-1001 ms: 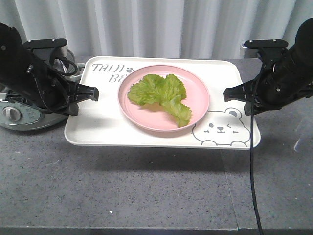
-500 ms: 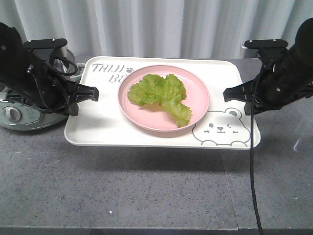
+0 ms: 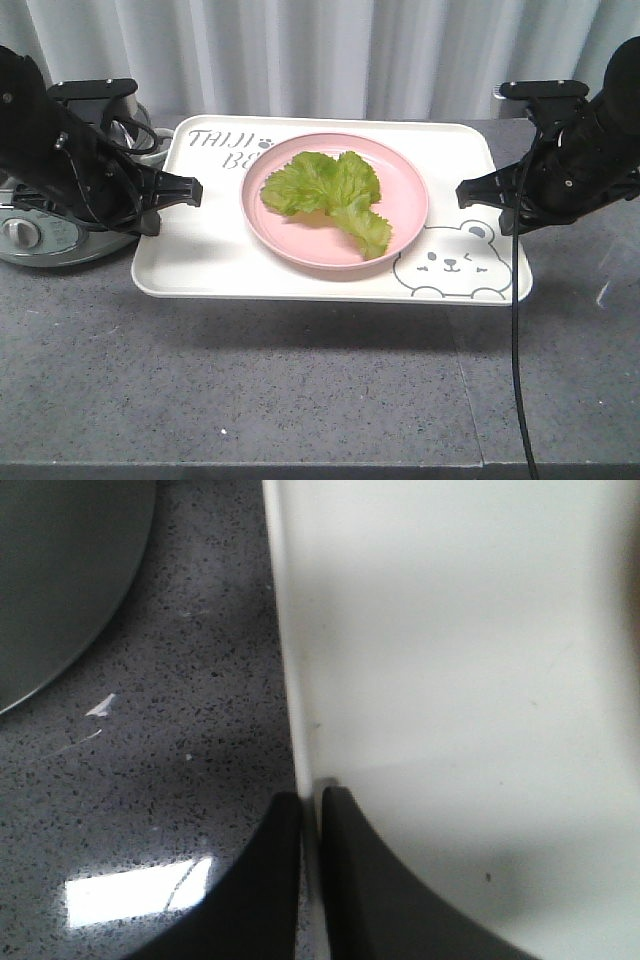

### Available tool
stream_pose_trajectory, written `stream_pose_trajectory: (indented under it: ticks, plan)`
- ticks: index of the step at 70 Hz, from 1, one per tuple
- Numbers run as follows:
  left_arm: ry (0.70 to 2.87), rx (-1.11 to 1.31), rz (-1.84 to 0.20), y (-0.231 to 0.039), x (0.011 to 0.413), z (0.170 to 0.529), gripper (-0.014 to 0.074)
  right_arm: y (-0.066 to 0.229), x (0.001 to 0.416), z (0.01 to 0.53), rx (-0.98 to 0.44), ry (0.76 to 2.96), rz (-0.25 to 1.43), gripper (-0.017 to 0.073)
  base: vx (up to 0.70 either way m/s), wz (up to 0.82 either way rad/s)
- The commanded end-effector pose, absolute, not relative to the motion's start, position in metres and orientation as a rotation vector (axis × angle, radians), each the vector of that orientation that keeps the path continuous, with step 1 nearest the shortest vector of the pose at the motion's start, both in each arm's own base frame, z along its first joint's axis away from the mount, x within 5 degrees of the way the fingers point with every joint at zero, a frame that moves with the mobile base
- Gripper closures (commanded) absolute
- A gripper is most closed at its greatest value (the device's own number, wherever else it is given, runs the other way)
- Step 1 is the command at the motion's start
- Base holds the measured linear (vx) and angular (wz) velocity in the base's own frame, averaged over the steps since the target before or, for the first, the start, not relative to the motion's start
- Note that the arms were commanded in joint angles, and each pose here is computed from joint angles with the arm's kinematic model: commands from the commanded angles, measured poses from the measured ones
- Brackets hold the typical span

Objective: Transfer vegetables to tray and serve
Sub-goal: 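Hold the cream tray level with both grippers while the base turns away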

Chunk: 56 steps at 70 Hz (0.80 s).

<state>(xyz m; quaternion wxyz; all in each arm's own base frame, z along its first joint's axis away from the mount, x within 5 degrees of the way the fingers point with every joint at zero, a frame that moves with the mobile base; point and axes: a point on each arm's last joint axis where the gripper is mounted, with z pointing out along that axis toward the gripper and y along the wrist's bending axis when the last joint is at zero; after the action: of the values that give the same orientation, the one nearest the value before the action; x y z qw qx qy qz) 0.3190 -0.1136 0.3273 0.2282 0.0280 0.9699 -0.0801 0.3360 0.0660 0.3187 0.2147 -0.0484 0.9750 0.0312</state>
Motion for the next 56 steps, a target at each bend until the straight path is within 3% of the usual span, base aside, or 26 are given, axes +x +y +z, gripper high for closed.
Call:
stream_pose_trajectory:
  ticks: [1, 56]
  plan:
    - [2.536, 0.106, -0.293, -0.1186, 0.3137, 0.3549, 0.0601, 0.0676, 0.3318, 0.3460, -0.161, 2.576, 0.113, 0.0564, -0.01, -0.04]
    - [2.536, 0.106, -0.293, -0.1186, 0.3137, 0.3549, 0.0601, 0.0676, 0.3318, 0.3460, -0.161, 2.576, 0.113, 0.0564, -0.01, -0.16]
